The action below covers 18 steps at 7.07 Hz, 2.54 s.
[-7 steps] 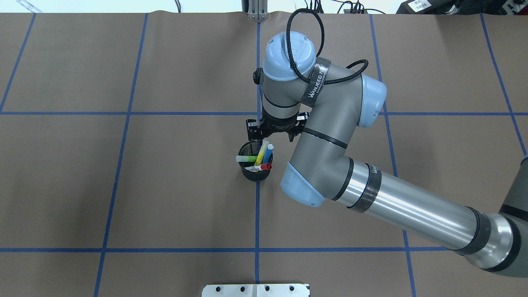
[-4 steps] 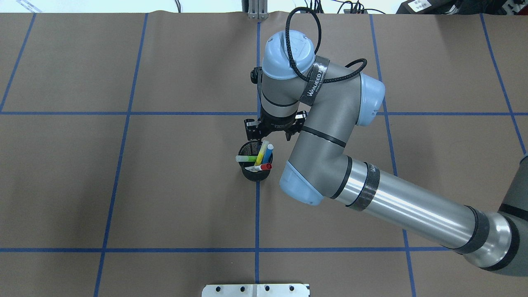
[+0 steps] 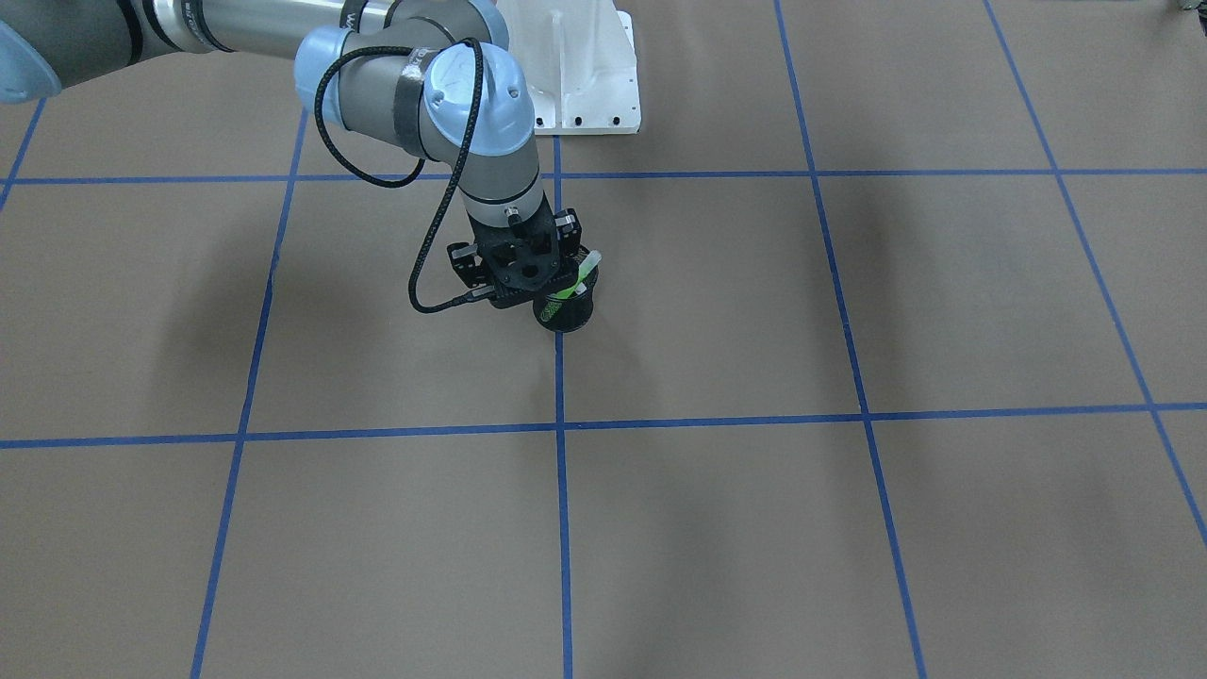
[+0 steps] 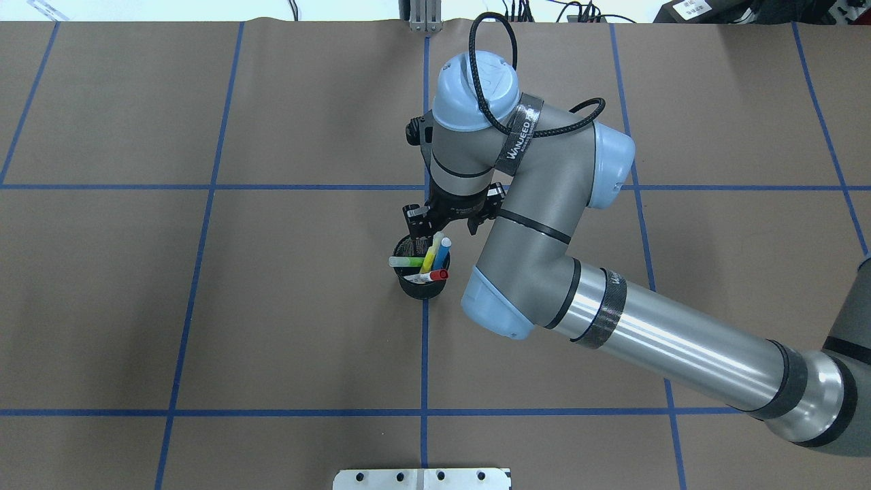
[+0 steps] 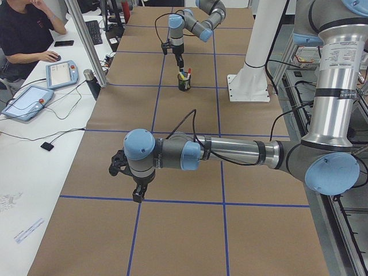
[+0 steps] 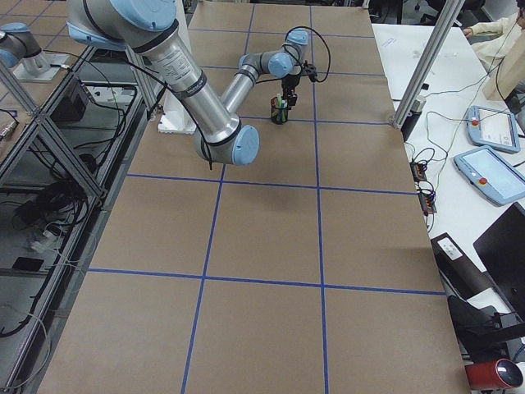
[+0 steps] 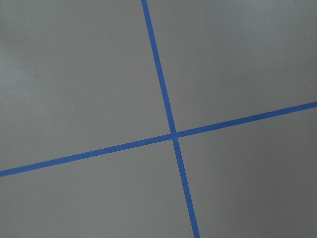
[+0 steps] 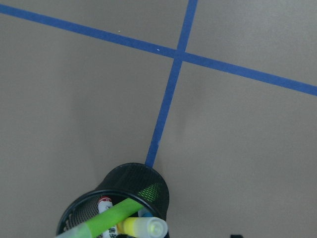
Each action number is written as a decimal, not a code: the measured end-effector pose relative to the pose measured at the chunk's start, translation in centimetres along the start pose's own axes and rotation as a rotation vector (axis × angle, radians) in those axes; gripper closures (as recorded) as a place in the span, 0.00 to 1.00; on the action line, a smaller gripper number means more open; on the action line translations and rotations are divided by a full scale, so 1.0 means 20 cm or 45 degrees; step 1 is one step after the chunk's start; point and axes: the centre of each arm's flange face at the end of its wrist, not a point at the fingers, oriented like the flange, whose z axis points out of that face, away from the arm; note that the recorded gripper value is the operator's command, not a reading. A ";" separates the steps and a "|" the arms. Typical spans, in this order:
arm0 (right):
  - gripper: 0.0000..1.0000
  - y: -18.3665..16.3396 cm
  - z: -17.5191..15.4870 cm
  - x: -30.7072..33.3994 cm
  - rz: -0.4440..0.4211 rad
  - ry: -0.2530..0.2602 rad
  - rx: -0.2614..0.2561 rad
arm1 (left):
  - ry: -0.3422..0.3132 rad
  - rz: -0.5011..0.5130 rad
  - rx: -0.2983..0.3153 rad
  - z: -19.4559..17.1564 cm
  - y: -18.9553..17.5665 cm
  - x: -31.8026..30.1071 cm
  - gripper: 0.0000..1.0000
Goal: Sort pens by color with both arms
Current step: 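Lower the right gripper into the cup onto the blue marker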
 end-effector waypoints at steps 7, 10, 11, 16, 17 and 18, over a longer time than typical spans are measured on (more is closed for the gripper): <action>0.51 0.00 0.00 -0.01 -0.127 -0.020 0.002 | 0.000 -0.002 -0.001 0.00 0.00 0.00 0.01; 0.51 0.00 0.02 0.00 -0.125 -0.026 -0.017 | 0.000 -0.001 0.000 0.00 0.00 0.00 0.01; 0.51 0.01 0.03 0.00 -0.127 -0.030 -0.023 | 0.000 -0.001 0.000 0.00 0.00 0.00 0.01; 0.62 0.03 0.03 -0.04 -0.150 -0.056 -0.019 | 0.000 -0.002 -0.001 0.00 0.00 0.00 0.01; 0.63 0.03 0.04 -0.04 -0.155 -0.067 -0.017 | 0.000 -0.002 -0.001 0.00 0.00 0.00 0.01; 0.65 0.03 0.04 -0.04 -0.158 -0.072 -0.017 | 0.000 -0.002 -0.001 0.00 0.00 0.00 0.01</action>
